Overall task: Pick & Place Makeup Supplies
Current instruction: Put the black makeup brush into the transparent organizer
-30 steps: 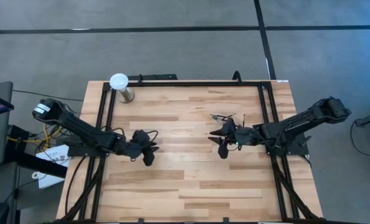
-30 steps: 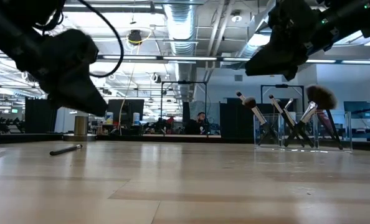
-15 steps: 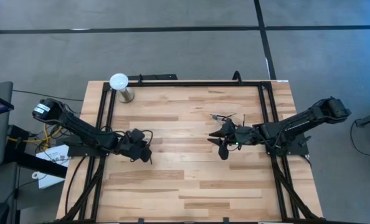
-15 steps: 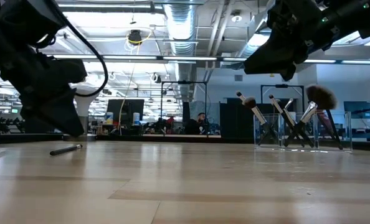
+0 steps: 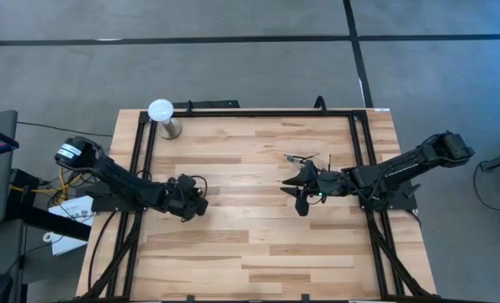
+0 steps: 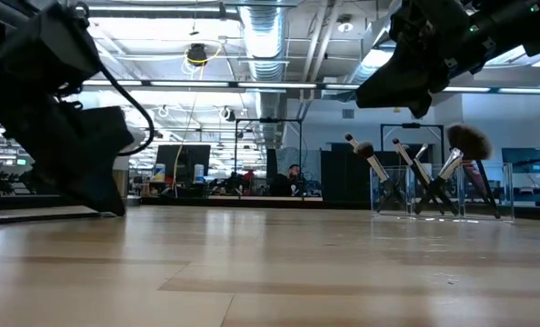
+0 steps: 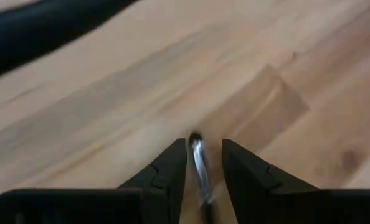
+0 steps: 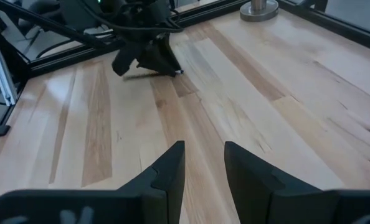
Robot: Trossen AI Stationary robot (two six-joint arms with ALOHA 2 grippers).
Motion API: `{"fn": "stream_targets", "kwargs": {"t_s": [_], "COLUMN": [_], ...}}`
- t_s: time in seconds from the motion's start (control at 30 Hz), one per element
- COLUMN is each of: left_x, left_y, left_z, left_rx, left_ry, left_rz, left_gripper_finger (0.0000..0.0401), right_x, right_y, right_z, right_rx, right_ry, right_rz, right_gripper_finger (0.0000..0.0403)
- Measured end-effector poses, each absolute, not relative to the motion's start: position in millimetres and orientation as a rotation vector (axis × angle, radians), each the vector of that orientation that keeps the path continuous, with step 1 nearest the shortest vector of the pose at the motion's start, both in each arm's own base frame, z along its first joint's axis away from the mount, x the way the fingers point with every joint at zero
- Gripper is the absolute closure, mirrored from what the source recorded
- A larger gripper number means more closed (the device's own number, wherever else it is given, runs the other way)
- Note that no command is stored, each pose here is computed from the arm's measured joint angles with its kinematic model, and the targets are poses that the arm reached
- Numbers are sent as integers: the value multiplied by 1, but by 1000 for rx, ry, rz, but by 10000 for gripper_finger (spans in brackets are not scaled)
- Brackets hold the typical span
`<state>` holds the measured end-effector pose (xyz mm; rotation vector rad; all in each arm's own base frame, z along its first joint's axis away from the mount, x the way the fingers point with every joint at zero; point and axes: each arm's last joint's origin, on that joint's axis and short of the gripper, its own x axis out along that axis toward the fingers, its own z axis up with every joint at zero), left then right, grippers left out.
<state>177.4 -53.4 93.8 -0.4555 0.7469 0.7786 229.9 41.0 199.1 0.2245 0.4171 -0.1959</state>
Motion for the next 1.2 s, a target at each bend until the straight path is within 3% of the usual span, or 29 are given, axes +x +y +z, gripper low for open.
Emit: {"fn": "stream_targets", "kwargs": {"t_s": [0.2,0.5,0.77,1.2], "left_x": [184,182,176,221], "left_y": [-55,-56,-55,-73], "left_z": [91,89,85,145], "left_rx": [-439,-424,-432,-364], "left_ry": [663,666,634,99], "left_rz": [777,759,762,432], "left_gripper_finger": [304,373,392,395], "right_x": [230,230,230,258], "right_y": [41,41,41,45], "right_z": [200,200,200,182], "right_rx": [226,227,226,192], "right_ry": [411,411,411,324], "right_rz": [-195,-195,-195,-109], "right_gripper_finger": [300,300,300,300]}}
